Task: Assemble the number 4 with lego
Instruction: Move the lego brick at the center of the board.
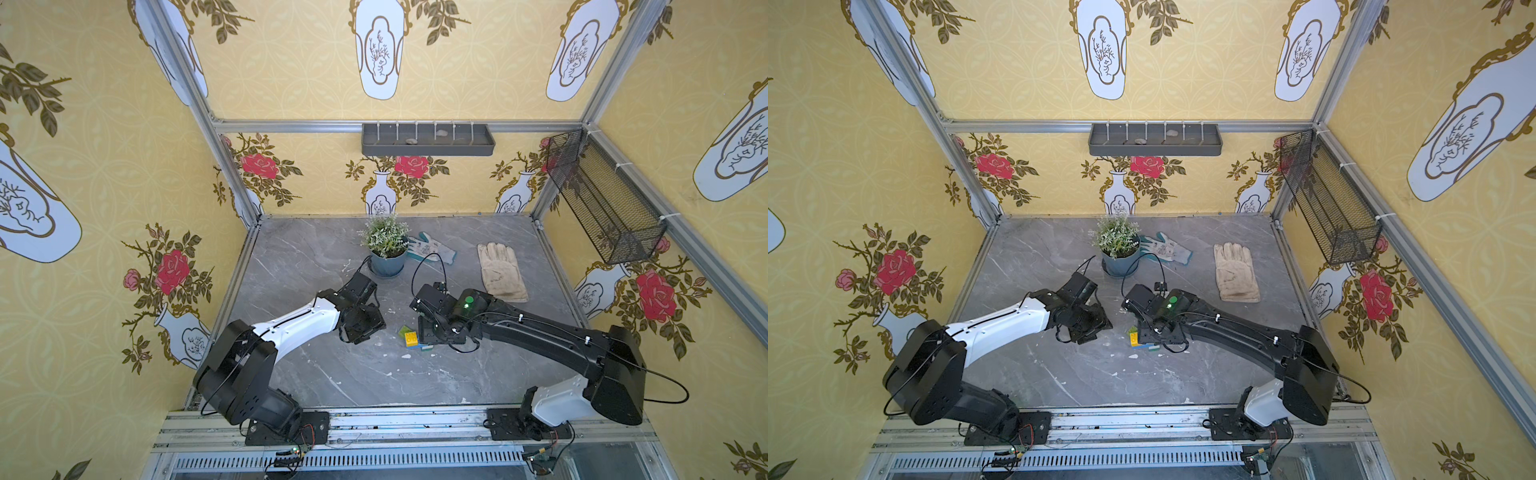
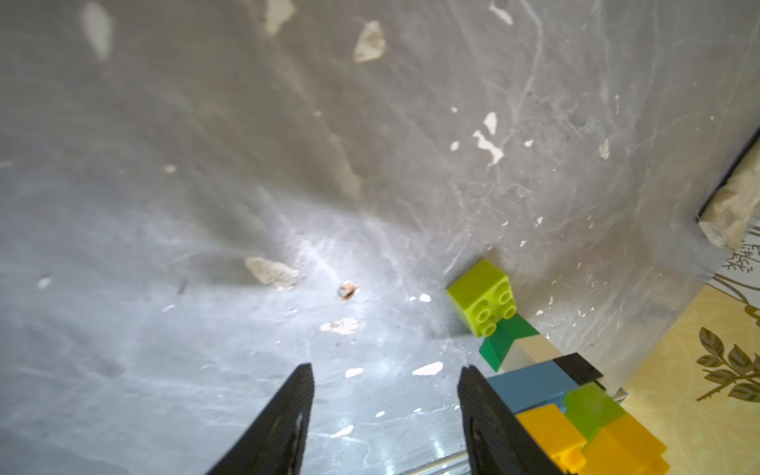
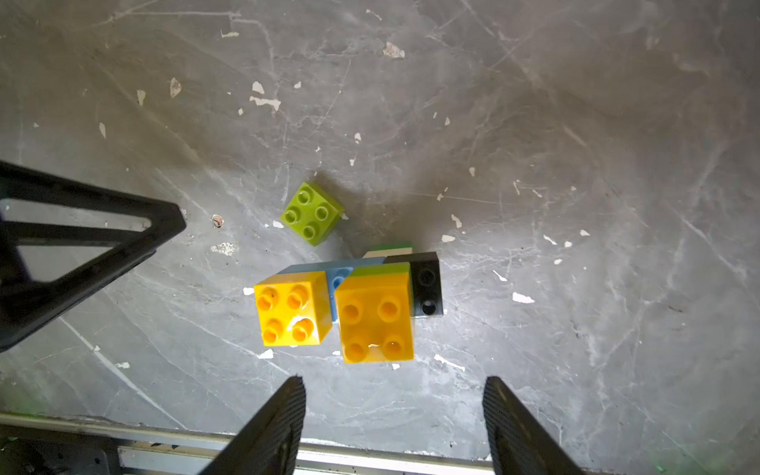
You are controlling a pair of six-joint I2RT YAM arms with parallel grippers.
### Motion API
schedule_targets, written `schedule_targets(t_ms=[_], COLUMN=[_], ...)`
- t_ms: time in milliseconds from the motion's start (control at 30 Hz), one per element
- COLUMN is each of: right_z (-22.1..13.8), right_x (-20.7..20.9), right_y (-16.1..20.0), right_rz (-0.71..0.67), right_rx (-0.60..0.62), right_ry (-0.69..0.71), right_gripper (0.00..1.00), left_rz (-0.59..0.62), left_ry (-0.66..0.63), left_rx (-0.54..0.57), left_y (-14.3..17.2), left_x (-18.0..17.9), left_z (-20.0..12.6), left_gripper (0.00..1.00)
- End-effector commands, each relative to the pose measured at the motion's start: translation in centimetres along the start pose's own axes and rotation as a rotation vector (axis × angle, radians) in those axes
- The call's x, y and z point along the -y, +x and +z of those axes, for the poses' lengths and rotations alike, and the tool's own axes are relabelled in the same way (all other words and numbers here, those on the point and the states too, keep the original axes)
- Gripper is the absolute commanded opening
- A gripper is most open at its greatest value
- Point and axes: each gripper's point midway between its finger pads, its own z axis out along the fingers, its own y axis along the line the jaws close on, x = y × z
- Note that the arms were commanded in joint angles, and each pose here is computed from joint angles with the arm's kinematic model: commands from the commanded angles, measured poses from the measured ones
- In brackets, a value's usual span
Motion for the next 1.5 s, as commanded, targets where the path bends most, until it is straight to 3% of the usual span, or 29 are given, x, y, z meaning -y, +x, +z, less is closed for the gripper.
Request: schedule_targets(t_ms=[0,667,967,1033,1167,1300,1467], right_z=[0.6,4.0,3.9,3.9,3.8,3.1,3.0], right_x=[-0.5,1.0,4.0,4.1,3.9,3.5,3.6], right_y=[-0.6,-0.4,-0.2,-0.1,-0.2,-0.7,-0.6], right_rz=[-0.047,-0.045,0.029,0.038,0.053,0.063,0.067], right_rx=[0.013,-0.033,-0.038,-0.034,-0.026,-0.009,-0.01], right_ry=[0.015,0.128,0.162,0.161,0.139,0.114,0.111], right_gripper=[0.67,0.3,0.3,0.34,0.52,0.57,0.56], left_rz=[-0.021,-0.008,0.083,0.125,0.258,0.346,0.496], left_ry=[0.019,0.037,0.097,0.11,0.103,0.025,0.003], left_rx=[0.032,-0.001,-0.008,-0.017,-0.012,0.012,0.035], left_y=[-0.1,0.9,1.5,1.9,2.6,2.2,1.8], left_x=[-0.6,-1.0,3.2,4.1,5.7,5.1,5.4], left_z=[-0.2,0.1,0.8,1.7,2.7,2.9,2.4], left_gripper=[0.58,0.55,0.59,0.59,0.59,0.57,0.56])
